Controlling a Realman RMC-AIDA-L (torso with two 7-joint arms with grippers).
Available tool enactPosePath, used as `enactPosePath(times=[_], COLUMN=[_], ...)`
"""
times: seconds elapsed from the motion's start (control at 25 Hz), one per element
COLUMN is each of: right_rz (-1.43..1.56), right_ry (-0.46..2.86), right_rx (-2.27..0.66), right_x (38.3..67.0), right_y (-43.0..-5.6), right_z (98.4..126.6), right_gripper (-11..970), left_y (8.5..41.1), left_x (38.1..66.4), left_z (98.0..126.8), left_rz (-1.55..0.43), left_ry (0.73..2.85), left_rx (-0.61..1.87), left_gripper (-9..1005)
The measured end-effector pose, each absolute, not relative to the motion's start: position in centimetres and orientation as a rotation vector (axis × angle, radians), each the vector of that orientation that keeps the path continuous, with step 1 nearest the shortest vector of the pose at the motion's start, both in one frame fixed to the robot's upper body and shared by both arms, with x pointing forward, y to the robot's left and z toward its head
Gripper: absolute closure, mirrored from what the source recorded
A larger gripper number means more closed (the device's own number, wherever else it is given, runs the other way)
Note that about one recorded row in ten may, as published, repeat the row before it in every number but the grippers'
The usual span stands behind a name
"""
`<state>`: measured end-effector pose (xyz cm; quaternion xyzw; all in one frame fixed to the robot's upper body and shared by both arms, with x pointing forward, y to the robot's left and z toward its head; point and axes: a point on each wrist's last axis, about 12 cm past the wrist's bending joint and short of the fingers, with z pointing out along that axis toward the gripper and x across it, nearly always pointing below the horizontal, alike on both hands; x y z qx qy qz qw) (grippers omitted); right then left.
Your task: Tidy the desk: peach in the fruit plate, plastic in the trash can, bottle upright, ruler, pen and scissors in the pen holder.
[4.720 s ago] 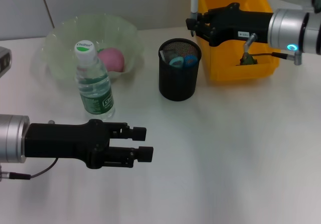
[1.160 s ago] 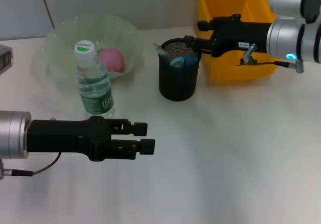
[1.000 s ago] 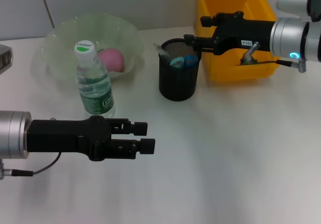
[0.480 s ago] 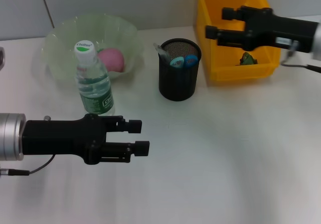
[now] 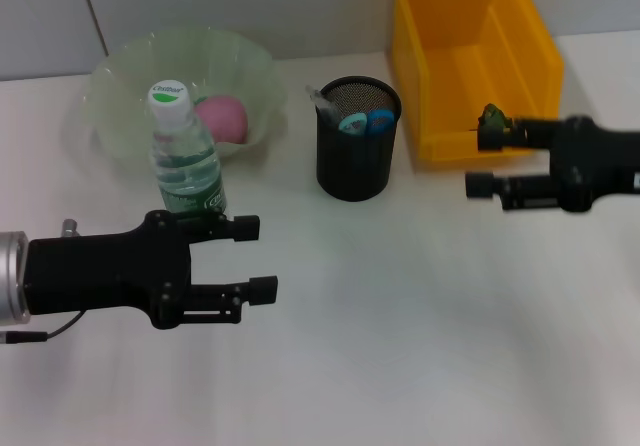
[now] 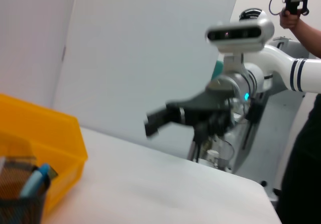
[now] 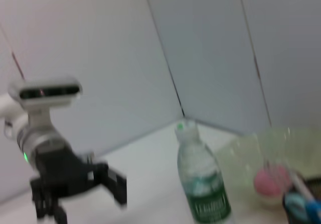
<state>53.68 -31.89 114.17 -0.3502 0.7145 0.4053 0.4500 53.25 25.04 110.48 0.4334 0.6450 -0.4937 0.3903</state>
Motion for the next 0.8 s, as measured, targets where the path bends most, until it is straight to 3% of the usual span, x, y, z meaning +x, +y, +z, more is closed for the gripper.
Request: enactPosePath(times=[0.32,0.8], right_rz=[0.994,1.005], right_ry=[1.826,1.837], right_rx=[-0.907,-0.967], right_x=[52.4,52.3], right_y=[-32.5,-31.6], right_z=[111.6,110.7], right_gripper=[164,164], left_y=[25.5,25.1], left_x=[52.8,53.3], left_z=[109.8,108.9], left_rz=[-1.176,-1.131], left_ry=[1.559,1.637], left_rx=[1.107,1.133], left_gripper=[196,196])
